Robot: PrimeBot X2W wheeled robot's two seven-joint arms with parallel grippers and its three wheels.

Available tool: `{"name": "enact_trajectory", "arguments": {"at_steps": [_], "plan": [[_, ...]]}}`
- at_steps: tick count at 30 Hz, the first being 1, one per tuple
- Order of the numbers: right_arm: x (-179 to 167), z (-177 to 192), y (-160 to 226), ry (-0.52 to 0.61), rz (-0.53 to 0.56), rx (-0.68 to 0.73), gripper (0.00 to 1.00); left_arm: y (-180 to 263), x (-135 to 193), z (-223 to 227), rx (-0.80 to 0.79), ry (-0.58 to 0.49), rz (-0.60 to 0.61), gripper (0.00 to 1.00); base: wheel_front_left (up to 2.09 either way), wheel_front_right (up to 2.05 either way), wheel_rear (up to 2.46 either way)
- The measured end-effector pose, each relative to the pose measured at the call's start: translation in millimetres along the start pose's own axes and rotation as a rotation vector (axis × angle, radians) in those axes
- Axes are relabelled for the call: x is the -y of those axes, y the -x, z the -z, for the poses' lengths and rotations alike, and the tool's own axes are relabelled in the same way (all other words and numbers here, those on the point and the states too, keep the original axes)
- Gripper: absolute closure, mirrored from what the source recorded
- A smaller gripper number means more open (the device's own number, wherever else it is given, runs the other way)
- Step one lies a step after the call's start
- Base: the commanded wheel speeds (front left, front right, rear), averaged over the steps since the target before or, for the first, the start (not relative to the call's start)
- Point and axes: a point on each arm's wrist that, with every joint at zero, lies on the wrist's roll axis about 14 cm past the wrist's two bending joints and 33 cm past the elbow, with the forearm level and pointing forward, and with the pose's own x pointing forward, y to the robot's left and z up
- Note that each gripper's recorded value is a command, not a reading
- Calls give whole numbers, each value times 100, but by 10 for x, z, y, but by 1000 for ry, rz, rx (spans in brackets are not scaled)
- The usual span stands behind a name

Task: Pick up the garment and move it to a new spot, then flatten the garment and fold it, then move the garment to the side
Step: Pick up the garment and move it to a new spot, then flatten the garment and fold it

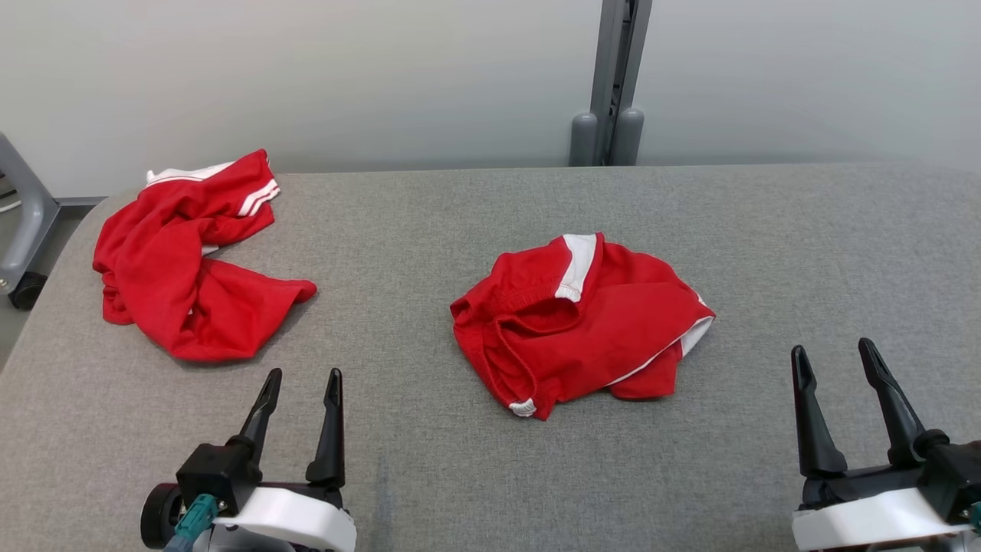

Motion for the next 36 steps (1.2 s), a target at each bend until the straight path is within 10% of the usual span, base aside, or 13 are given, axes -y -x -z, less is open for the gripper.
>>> {"name": "enact_trajectory", "arguments": {"at_steps": [24,36], "plan": [[27,36,5,0,8,-11,0,-19,104,70,-21,-2,28,0,0,0,0],[115,75,5,3,35,-23,0,-48,1133,591,-193,-69,430,0,0,0,0]]}}
